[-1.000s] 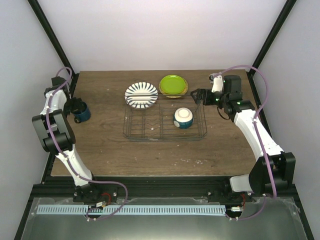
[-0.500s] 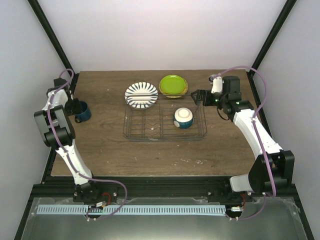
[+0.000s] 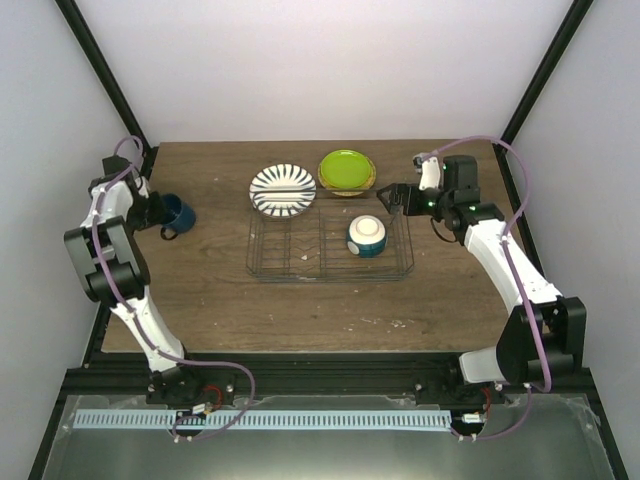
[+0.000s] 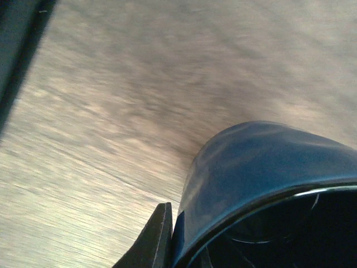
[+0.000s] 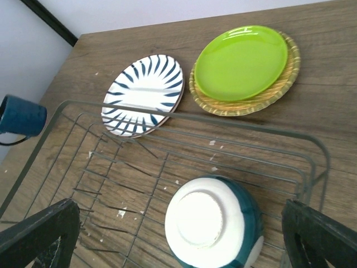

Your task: Load the mixed dishes into the dish rack

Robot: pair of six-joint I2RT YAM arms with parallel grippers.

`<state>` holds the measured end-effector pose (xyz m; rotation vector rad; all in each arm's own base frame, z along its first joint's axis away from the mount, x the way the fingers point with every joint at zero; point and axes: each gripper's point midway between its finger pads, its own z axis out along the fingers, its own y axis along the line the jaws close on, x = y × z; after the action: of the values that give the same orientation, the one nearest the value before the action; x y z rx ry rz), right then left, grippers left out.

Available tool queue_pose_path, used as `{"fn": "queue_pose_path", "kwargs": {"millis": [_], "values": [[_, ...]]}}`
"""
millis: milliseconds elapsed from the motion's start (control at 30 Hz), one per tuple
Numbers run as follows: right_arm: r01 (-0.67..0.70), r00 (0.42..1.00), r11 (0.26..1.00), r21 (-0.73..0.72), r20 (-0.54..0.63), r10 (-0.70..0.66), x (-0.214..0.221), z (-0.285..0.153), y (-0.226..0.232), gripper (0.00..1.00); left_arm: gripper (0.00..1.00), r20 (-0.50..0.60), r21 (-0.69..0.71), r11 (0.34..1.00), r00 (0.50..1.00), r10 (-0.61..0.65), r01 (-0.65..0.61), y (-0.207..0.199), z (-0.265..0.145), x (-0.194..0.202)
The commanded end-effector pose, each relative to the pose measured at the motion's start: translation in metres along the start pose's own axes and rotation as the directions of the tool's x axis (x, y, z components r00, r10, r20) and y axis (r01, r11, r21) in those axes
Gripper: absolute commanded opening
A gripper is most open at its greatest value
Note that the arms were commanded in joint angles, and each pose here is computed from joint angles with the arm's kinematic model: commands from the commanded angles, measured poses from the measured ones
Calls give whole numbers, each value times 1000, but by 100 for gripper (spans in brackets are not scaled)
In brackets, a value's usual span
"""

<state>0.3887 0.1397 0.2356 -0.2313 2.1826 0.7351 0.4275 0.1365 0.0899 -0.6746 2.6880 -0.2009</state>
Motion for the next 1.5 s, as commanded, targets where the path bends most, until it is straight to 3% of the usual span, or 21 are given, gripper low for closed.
{"fn": "queue_pose_path", "kwargs": {"millis": [0,167,333,567,767,1067,1367,1467], "values": [[-2,1000,978,-206,4,3,-1,4,30,100,0,279,377,924,959,-43,-68,-83,-108,-47],[-22,1000,913,-407,6,27,4,-3,61,100,0,435,509,839,899,-58,-192,-125,-202,-46],[2,1000,851,-524,4,1,14,-7,84,100,0,485,692,646,870,-86,-322,-182,-262,-7],[66,998,748,-661,33,-59,22,-11,131,100,0,428,807,445,904,15,-389,-284,-246,79],[135,991,645,-752,112,-76,29,-29,164,100,0,381,873,315,924,40,-374,-335,-243,124],[198,980,616,-762,167,-109,53,-23,176,97,0,303,944,149,953,-29,-295,-366,-254,159],[243,967,560,-792,244,-74,63,-27,175,91,0,205,979,28,976,-70,-203,-375,-270,179],[261,961,535,-804,269,-65,65,-29,176,90,0,184,983,24,980,-70,-183,-374,-270,184]]}}
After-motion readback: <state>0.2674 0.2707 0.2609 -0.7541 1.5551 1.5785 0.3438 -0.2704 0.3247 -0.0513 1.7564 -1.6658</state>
